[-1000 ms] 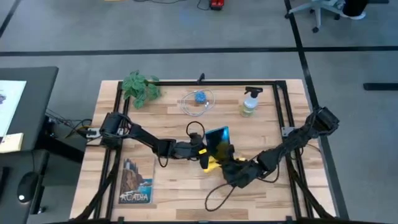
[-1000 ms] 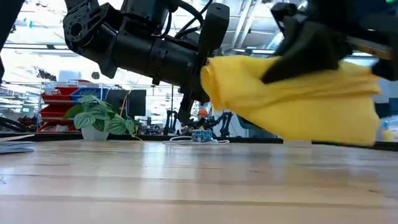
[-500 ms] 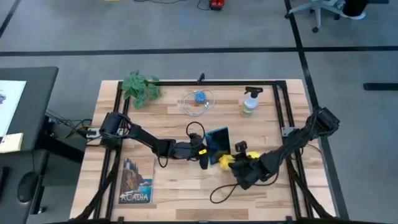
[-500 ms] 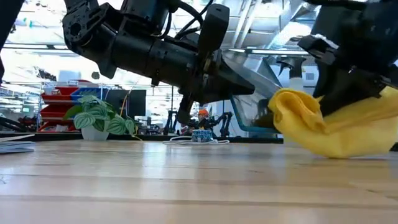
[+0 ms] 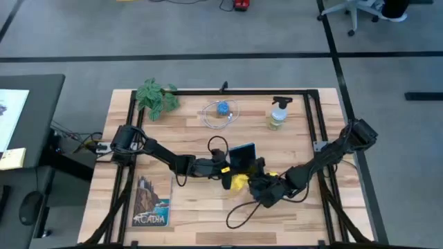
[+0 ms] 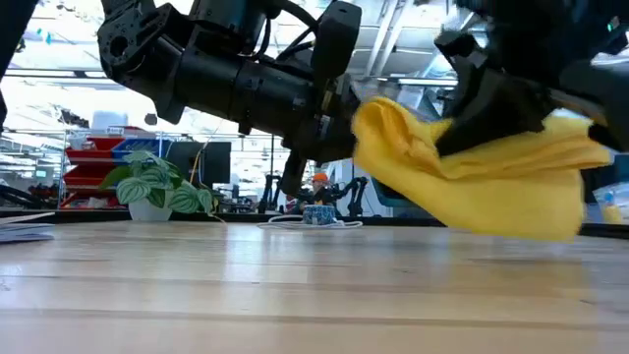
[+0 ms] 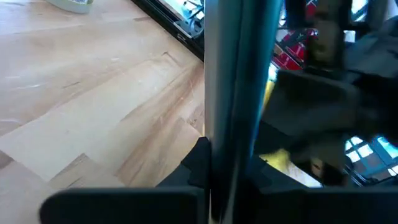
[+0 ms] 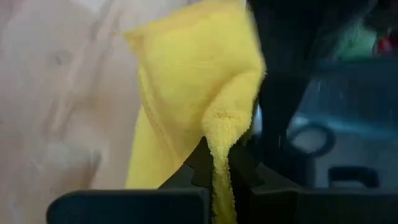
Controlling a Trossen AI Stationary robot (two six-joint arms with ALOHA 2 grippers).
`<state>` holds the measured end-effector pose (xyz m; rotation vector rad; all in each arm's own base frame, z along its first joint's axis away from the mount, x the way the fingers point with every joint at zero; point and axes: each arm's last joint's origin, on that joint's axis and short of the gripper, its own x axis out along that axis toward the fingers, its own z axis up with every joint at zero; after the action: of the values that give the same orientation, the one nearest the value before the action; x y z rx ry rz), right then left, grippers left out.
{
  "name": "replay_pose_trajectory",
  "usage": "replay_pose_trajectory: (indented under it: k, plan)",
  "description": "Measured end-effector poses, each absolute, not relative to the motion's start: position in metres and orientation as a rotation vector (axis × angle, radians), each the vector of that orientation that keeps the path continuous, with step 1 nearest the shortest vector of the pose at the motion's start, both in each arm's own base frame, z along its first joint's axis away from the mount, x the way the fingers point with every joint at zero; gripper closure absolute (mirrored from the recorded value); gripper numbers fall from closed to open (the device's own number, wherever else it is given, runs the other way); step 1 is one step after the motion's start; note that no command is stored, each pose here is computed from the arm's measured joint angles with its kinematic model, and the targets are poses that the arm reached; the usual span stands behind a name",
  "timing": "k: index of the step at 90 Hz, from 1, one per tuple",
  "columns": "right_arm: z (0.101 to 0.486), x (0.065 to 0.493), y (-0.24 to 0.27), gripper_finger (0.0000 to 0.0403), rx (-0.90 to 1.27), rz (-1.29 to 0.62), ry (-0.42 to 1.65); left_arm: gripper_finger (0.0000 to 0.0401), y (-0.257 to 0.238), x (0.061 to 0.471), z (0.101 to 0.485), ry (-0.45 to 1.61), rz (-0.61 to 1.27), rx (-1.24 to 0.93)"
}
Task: Apply microfiber cloth
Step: Wipe the tablet with the yellow microfiber cloth
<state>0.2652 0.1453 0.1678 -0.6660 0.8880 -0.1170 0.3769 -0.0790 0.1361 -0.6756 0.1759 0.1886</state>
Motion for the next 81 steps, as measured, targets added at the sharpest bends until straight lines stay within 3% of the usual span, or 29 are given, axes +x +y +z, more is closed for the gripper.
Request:
replay_pose_trajectory:
  k: [22, 55, 81]
  plan:
    - [0.161, 0.239, 0.147, 0.0403, -0.674, -0.188, 1.031, 0.0392, -0.080, 0.377, 0.135, 0.178, 0.188, -0.668]
    - [0.183, 0.284, 0.156, 0.0403, -0.608, -0.065, 0.666, 0.0392, -0.080, 0.377, 0.136, 0.177, 0.183, -0.667]
    - [0.163, 0.255, 0.143, 0.0403, -0.652, -0.138, 0.977, 0.0392, -0.081, 0.376, 0.135, 0.180, 0.188, -0.658]
